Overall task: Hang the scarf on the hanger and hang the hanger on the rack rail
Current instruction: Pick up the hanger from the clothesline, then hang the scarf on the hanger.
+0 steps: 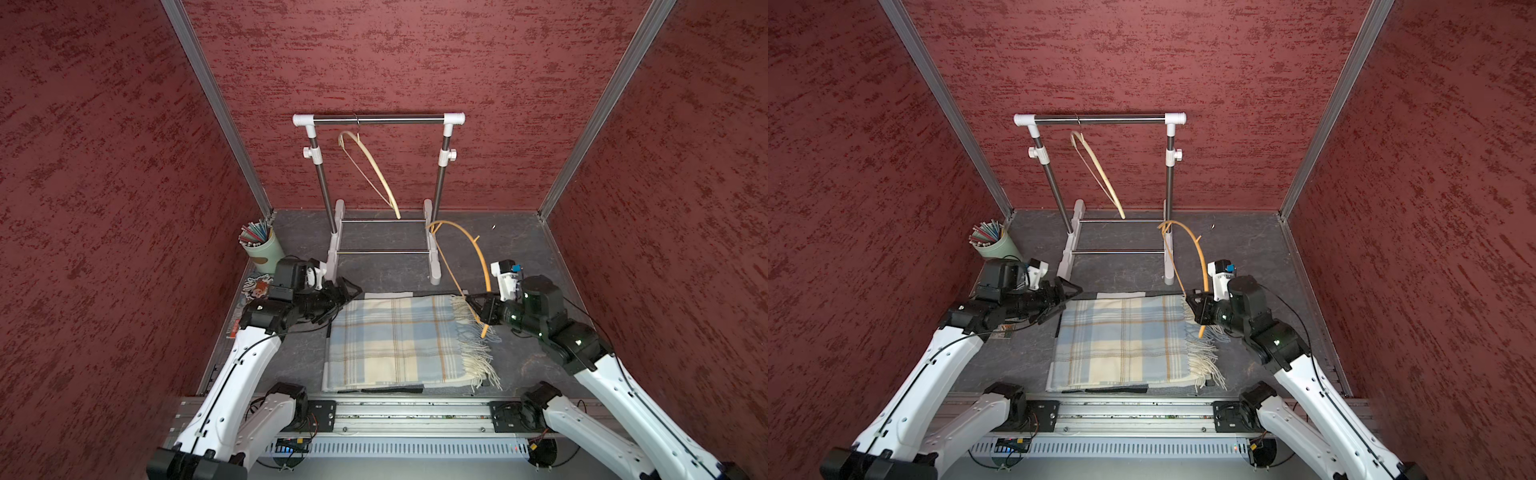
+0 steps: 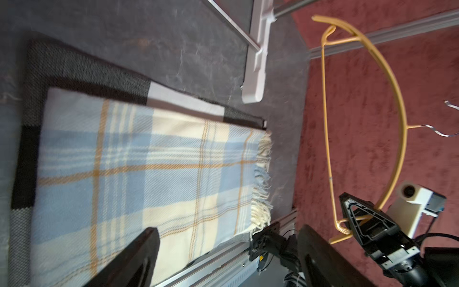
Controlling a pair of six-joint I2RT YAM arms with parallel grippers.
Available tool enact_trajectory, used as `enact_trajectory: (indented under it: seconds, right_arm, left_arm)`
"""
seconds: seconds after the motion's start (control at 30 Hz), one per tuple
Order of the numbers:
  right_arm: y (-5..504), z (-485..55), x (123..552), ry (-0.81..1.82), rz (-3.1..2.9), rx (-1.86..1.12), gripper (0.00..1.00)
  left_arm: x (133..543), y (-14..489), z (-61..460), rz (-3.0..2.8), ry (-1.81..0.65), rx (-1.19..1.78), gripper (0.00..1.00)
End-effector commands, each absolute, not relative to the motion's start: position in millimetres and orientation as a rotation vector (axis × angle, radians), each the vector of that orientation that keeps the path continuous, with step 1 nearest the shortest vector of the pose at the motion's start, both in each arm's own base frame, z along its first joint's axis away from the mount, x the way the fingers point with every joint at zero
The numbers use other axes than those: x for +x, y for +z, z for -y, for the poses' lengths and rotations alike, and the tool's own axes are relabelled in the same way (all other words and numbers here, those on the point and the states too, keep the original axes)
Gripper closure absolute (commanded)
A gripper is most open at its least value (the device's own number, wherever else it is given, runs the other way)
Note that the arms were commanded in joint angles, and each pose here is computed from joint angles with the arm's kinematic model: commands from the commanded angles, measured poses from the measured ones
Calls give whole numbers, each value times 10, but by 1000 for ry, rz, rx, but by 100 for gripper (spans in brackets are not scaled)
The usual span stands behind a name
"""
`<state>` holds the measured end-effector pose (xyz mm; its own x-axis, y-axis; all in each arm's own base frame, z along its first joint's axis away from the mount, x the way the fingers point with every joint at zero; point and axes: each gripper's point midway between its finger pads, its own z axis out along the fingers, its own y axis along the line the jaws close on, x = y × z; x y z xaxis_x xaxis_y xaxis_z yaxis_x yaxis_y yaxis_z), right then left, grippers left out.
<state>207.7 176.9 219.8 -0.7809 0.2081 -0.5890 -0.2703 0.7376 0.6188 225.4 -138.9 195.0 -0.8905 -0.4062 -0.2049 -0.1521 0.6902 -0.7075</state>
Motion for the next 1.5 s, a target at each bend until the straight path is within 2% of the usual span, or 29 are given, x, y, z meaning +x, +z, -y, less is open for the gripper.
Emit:
enact_trajectory:
  seconds: [0.0,0.27,0.53,0.77,0.93,1.0,1.1,1.2,1.27,1.33,1.4,1.47]
  right_arm:
    - [2068,-2045,1999,1056,-2285,-20,100]
    - [1594,-2721,1861,987,-2347,-143,100]
    - [1203,-3125,1614,950,-2431,-159,100]
    - [961,-3254,1368,940,-2508,-212,100]
    - [923,-3267,1341,935,-2524,-229,100]
    - [909,-3269,1331,932,-2532,-237,100]
    - [865,-3271,1310,936,-2550,-230,100]
    - [843,-3254,1301,929,-2560,-226,100]
    - [814,-3230,1298,909,-2571,-228,100]
    - [768,-3213,1274,884,-2590,-243,100]
    - [695,-3198,1236,866,-2613,-260,100]
    - [648,-3186,1188,864,-2630,-278,100]
  left_arm:
    - [2131,1456,1126,-2657,-697,-647,10]
    - [1775,1101,879,-2648,-396,-772,8]
    - [1821,821,848,-2701,-298,-780,11]
    - [1914,615,969,-2751,-332,-744,28]
    - [1966,541,1025,-2776,-373,-730,49]
    - [1976,550,1028,-2780,-373,-720,52]
    - [1978,562,967,-2786,-326,-714,49]
    - [1950,592,846,-2776,-257,-737,32]
    - [1940,607,776,-2748,-242,-775,27]
    - [1924,574,753,-2736,-264,-810,26]
    - [1918,519,783,-2747,-308,-828,30]
    - [1897,447,805,-2768,-318,-836,31]
